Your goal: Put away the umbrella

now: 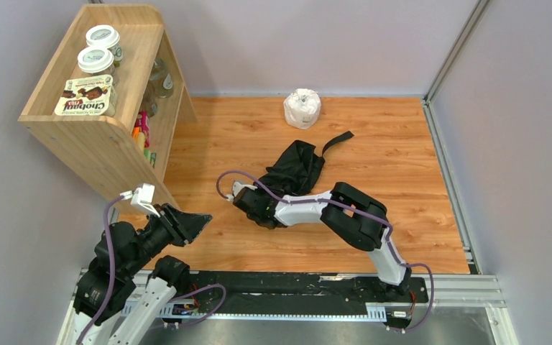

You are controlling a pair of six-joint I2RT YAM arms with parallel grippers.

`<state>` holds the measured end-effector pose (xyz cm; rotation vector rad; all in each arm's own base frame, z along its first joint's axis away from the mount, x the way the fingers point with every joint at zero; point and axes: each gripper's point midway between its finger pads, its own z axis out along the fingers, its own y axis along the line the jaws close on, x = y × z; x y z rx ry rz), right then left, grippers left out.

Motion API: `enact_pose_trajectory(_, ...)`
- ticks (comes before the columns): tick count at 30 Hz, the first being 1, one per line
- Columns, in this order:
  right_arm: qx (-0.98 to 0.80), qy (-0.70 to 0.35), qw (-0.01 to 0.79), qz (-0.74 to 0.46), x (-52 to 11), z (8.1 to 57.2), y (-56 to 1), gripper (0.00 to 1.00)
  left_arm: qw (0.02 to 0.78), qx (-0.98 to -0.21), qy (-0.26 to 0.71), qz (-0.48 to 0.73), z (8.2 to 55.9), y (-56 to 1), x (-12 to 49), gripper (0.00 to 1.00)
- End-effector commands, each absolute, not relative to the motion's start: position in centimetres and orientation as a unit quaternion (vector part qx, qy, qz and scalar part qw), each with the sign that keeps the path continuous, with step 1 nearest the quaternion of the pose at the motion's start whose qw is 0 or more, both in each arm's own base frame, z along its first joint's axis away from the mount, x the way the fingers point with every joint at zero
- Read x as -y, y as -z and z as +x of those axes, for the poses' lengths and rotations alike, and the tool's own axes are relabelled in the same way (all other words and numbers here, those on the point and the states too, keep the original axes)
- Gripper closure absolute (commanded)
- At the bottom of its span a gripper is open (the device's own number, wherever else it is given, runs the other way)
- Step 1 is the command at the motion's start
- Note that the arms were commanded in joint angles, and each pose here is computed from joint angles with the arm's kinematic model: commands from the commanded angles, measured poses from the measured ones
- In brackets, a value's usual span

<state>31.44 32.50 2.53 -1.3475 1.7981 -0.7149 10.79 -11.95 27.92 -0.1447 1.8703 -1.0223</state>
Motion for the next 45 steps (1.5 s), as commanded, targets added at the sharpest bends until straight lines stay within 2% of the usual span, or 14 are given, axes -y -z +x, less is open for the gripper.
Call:
enact_pose_trajectory(1,-0.805,0.056,0.168,-0.567,-32.3,21.5,7.3,1.0,0.463,-0.784,0.399,-0.109,11.1,-26.0,11.0,0.55)
enact_pose_trajectory(6,-0.832,-0.086,0.057,-0.544,-33.5,15.8,9.9,1.0,0.435,-0.791,0.409,-0.131,11.8,-24.6,11.8,0.59)
enact_pose_trajectory(10,-0.847,-0.168,-0.016,-0.504,-33.0,13.2,11.3,1.0,0.378,-0.804,0.434,-0.152,12.4,-22.5,13.6,0.61)
enact_pose_trajectory(12,-0.853,-0.195,-0.031,-0.483,-32.8,12.7,11.6,1.0,0.349,-0.81,0.443,-0.162,12.9,-21.3,14.6,0.61)
enact_pose_trajectory(15,-0.862,-0.202,-0.043,-0.463,-32.1,12.8,12.4,1.0,0.299,-0.817,0.455,-0.189,13.6,-18.8,15.9,0.55)
enact_pose_trajectory(20,-0.869,-0.203,-0.056,-0.448,-31.2,13.3,12.8,1.0,0.262,-0.8,0.481,-0.245,15.7,-16.0,17.3,0.51)
enact_pose_trajectory(22,-0.871,-0.2,-0.052,-0.445,-31.0,13.7,12.7,1.0,0.259,-0.782,0.499,-0.27,16.6,-15.2,17.7,0.49)
enact_pose_trajectory(26,-0.87,-0.199,-0.04,-0.45,-31.1,14.3,11.9,1.0,0.266,-0.769,0.451,-0.367,18.9,-11.4,16.0,0.34)
enact_pose_trajectory(33,-0.876,-0.179,-0.014,-0.448,-30.2,15.3,11.2,1.0,0.271,-0.724,0.455,-0.441,21.1,-10.5,15.3,0.32)
enact_pose_trajectory(35,-0.877,-0.175,-0.009,-0.446,-29.9,15.5,11.0,1.0,0.284,-0.71,0.455,-0.456,21.8,-10.3,14.8,0.32)
enact_pose_trajectory(36,-0.878,-0.174,-0.009,-0.446,-29.6,15.5,11.0,1.0,0.314,-0.693,0.451,-0.467,22.9,-10.8,14.1,0.31)
enact_pose_trajectory(40,-0.876,-0.17,-0.003,-0.451,-29.3,15.6,10.7,1.0,0.359,-0.669,0.448,-0.472,25.0,-11.7,13.4,0.24)
enact_pose_trajectory(45,-0.874,-0.169,0.004,-0.456,-29.4,16.1,10.0,1.0,0.394,-0.661,0.472,-0.43,27.0,-13.2,14.6,0.23)
